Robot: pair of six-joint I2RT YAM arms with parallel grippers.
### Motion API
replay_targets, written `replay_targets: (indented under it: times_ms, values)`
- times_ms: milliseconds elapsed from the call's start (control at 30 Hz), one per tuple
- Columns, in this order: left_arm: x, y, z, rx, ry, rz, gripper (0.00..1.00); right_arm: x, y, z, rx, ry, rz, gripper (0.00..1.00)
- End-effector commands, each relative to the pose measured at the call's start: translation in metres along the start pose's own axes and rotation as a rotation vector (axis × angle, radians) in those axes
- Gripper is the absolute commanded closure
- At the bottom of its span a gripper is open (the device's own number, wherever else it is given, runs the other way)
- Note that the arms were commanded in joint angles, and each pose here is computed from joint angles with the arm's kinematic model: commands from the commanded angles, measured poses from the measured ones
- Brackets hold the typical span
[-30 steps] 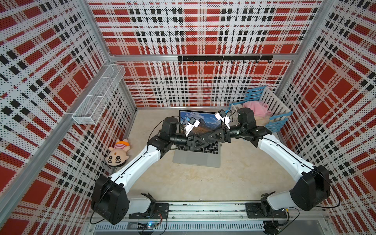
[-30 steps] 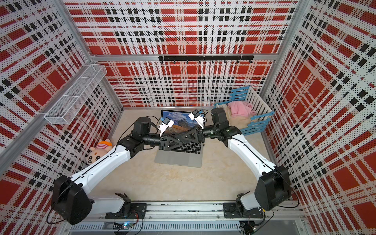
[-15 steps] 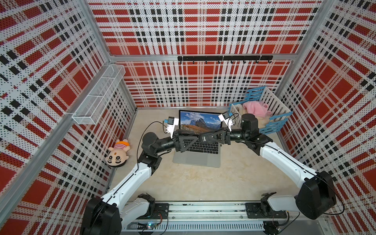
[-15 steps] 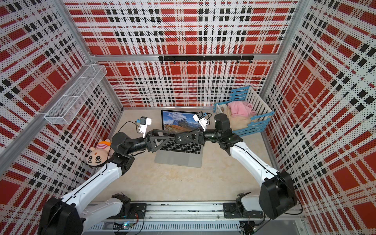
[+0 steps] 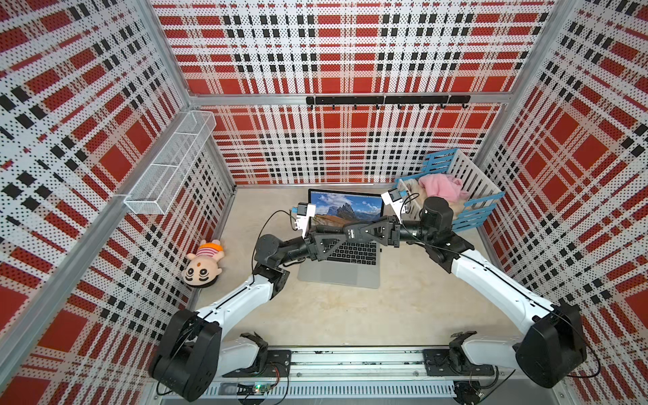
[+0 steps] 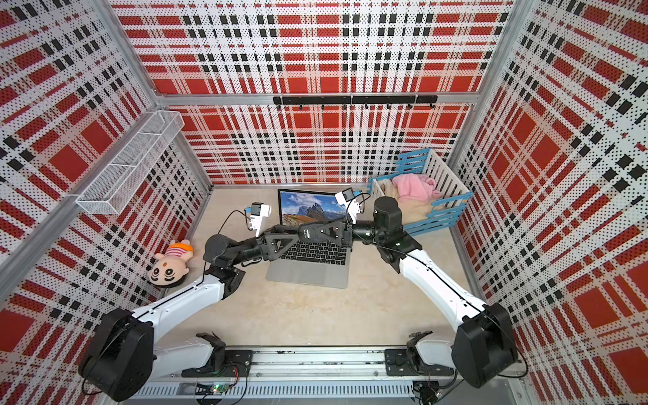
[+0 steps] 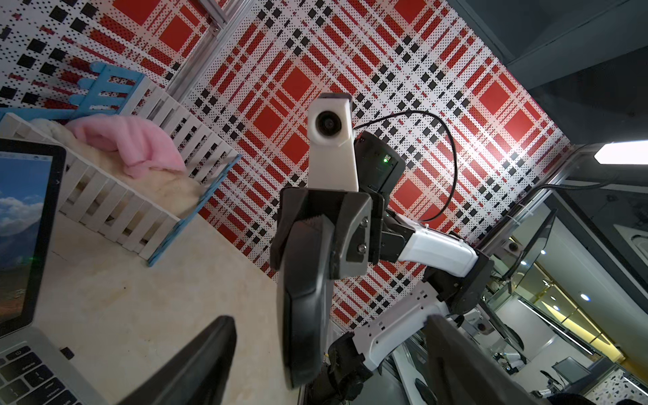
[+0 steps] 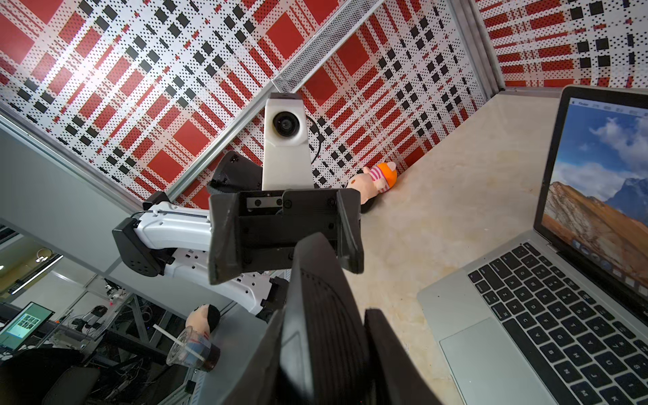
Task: Remove the wireless mouse receiver from the laptop
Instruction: Pick up the mouse from the center of the board.
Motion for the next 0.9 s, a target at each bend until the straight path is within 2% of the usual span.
replay_targets:
  times_ms: [0, 167, 333, 867]
  values:
    - [0.007, -0.008, -0.013, 0.046, 0.063, 0.009, 0.2, 0.002, -0.007, 0.012, -0.041, -0.031, -0.016, 0.76]
    - [0.008, -0.004, -0.005, 0.008, 0.067, 0.055, 0.37, 0.007, -0.006, 0.015, -0.048, -0.044, 0.003, 0.77]
    - [0.008, -0.003, 0.0, -0.021, 0.073, 0.097, 0.48, 0.009, -0.005, 0.014, -0.05, -0.041, 0.021, 0.77]
    - [0.008, -0.003, 0.005, -0.033, 0.078, 0.129, 0.61, 0.019, -0.001, 0.014, -0.029, -0.056, 0.051, 0.77]
Point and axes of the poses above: each gripper's point midway between its finger pads, its own x axis out along the fingers, its own z axis along the line the jaws close on, y = z × x, the point moved 6 cm from there along -x, back along the fingers
